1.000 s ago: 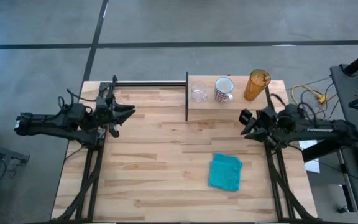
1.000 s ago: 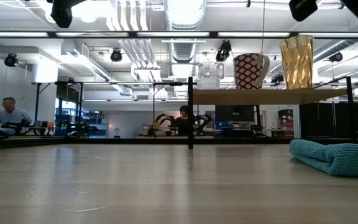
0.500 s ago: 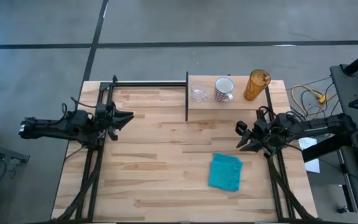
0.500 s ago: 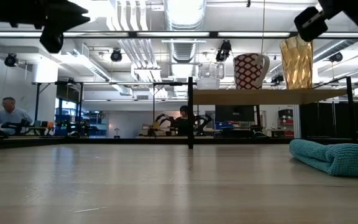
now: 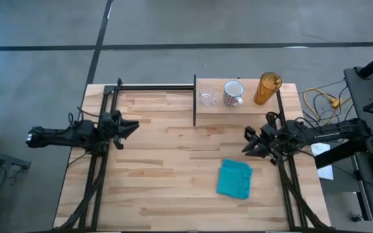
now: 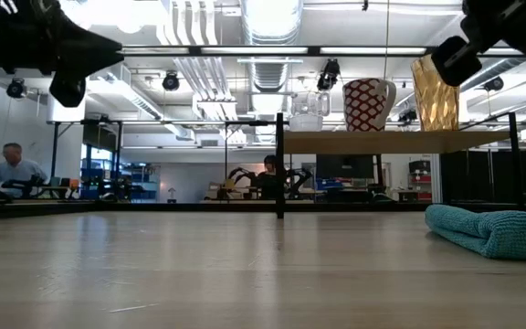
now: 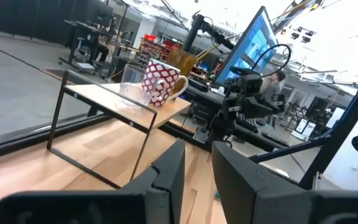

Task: Stack small to large cups/mugs on shelf
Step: Return to Home Position

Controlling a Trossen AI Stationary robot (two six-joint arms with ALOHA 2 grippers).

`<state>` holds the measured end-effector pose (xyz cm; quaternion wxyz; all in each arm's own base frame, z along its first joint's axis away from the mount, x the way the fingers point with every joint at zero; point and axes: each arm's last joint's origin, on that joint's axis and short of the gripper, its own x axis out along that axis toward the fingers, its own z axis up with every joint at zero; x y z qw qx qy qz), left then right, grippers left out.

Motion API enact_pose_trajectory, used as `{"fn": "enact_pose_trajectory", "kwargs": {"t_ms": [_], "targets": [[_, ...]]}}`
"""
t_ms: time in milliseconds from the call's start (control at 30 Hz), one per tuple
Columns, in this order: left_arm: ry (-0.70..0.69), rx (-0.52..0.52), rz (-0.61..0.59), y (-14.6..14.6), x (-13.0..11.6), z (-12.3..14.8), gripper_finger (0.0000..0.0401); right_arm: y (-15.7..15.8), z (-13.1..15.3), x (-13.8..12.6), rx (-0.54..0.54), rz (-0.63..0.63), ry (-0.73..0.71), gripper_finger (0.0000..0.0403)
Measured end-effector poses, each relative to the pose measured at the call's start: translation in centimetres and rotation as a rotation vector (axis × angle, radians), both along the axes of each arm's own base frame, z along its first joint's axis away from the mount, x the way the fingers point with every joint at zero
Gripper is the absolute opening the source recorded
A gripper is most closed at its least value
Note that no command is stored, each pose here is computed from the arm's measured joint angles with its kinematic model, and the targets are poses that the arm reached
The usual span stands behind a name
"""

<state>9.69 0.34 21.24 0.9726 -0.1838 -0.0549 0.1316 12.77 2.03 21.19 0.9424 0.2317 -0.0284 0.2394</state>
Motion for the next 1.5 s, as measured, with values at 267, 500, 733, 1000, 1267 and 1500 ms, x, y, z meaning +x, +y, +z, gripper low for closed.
{"fn": "enact_pose_trajectory", "kwargs": {"t_ms": [267, 500, 733, 1000, 1267, 1500], "targets": [[0.034, 0.001, -0.001, 0.0, -0.1, -1.9, 0.0067, -0.1, -0.4, 0.0, 0.034, -0.039, 0.027, 0.0073], [0.137, 0.006, -0.007, 0.0, -0.4, -3.0, 0.0067, -0.2, -2.4, -0.1, 0.087, -0.048, 0.111, 0.0081], [0.199, 0.009, -0.006, 0.0, -0.7, -3.5, 0.0067, -0.4, -4.1, -0.2, 0.157, -0.130, 0.205, 0.0075], [0.215, 0.017, 0.057, 0.2, -0.8, -3.7, 0.0067, -0.4, -4.0, -0.2, 0.157, -0.129, 0.195, 0.0077], [0.085, 0.040, 0.052, 0.1, -0.2, -4.0, 0.0067, -0.4, -4.0, -0.2, 0.154, -0.129, 0.194, 0.0080], [0.070, 0.082, -0.019, -0.1, 0.3, -4.5, 0.0067, -0.4, -4.0, -0.2, 0.161, -0.127, 0.197, 0.0073]]}}
